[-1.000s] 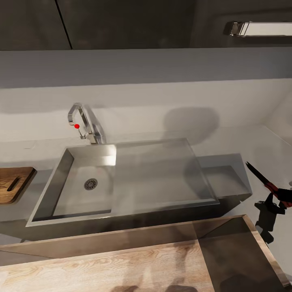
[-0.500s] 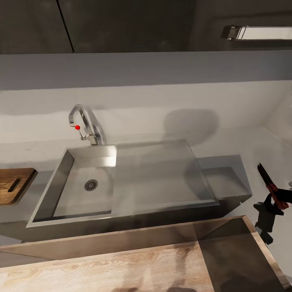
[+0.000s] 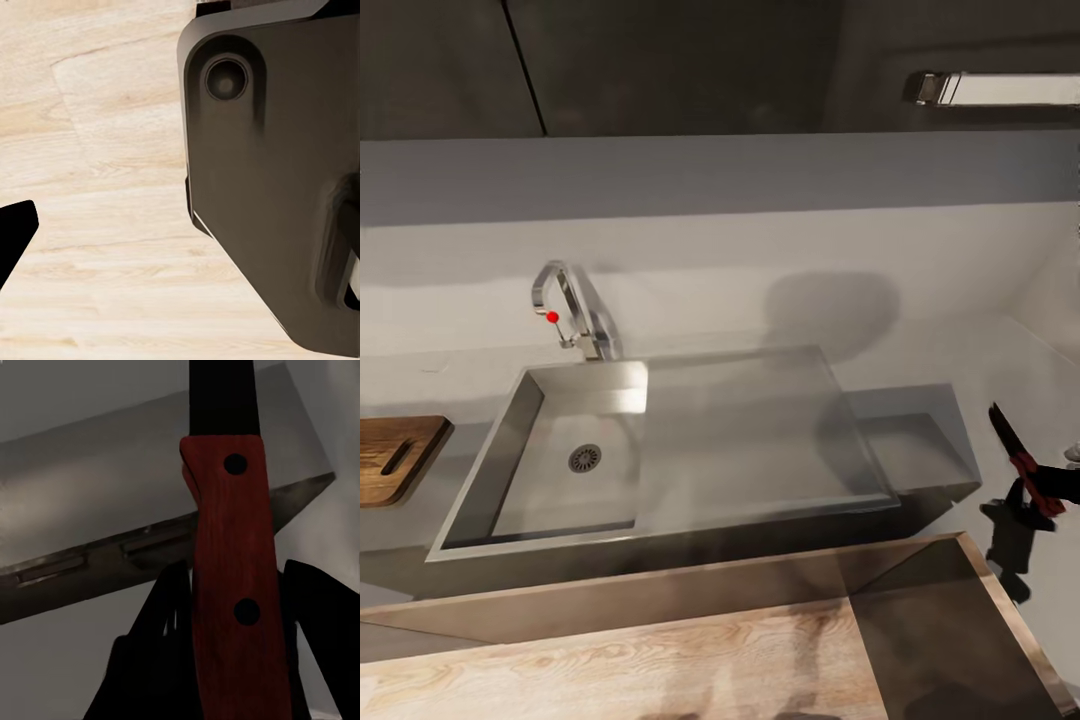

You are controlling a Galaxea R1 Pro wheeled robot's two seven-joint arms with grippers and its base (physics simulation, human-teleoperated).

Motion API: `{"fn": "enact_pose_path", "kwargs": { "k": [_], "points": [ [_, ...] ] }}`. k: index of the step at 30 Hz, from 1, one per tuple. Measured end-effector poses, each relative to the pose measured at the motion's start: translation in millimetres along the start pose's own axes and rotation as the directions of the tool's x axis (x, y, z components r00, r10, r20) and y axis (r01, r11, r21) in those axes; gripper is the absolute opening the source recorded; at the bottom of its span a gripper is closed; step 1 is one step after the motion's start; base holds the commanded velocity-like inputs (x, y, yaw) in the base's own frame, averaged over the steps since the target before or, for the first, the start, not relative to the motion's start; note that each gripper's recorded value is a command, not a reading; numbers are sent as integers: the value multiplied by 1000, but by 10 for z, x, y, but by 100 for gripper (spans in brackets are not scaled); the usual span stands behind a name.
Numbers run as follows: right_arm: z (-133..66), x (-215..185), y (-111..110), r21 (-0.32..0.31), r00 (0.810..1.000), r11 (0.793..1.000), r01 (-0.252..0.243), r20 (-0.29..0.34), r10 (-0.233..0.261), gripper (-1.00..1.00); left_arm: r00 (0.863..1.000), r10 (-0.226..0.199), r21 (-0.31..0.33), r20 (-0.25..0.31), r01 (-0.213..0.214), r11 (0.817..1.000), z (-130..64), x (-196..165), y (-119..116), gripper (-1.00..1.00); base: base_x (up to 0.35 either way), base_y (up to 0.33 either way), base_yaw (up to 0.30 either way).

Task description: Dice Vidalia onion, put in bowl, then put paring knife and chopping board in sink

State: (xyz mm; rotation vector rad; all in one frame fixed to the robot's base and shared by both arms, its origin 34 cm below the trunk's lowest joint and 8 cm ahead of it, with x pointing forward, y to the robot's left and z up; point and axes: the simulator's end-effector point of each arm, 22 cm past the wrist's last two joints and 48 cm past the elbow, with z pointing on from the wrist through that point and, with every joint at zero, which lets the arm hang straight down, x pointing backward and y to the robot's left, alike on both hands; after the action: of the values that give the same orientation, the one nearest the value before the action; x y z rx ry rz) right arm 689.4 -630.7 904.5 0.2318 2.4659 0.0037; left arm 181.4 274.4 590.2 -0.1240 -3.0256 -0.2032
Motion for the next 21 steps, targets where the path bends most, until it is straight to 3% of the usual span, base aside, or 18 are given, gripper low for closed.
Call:
{"fn": "enact_pose_path", "kwargs": {
  "k": [6,15,21],
  "points": [
    [-27,-66,23,-5,1000,1000,15,23,-14,-100,1000,-2,0,10,2,1000,-11,-39,1,100,-5,73,62],
    [-62,-233,113,-18,996,999,49,80,-47,-100,999,-5,7,34,5,1000,-33,-123,-50,100,-111,247,108],
    [-44,-279,235,-36,993,998,58,101,-54,-100,991,-22,11,133,20,1000,-64,-360,-63,100,-226,221,110]
  ]
}}
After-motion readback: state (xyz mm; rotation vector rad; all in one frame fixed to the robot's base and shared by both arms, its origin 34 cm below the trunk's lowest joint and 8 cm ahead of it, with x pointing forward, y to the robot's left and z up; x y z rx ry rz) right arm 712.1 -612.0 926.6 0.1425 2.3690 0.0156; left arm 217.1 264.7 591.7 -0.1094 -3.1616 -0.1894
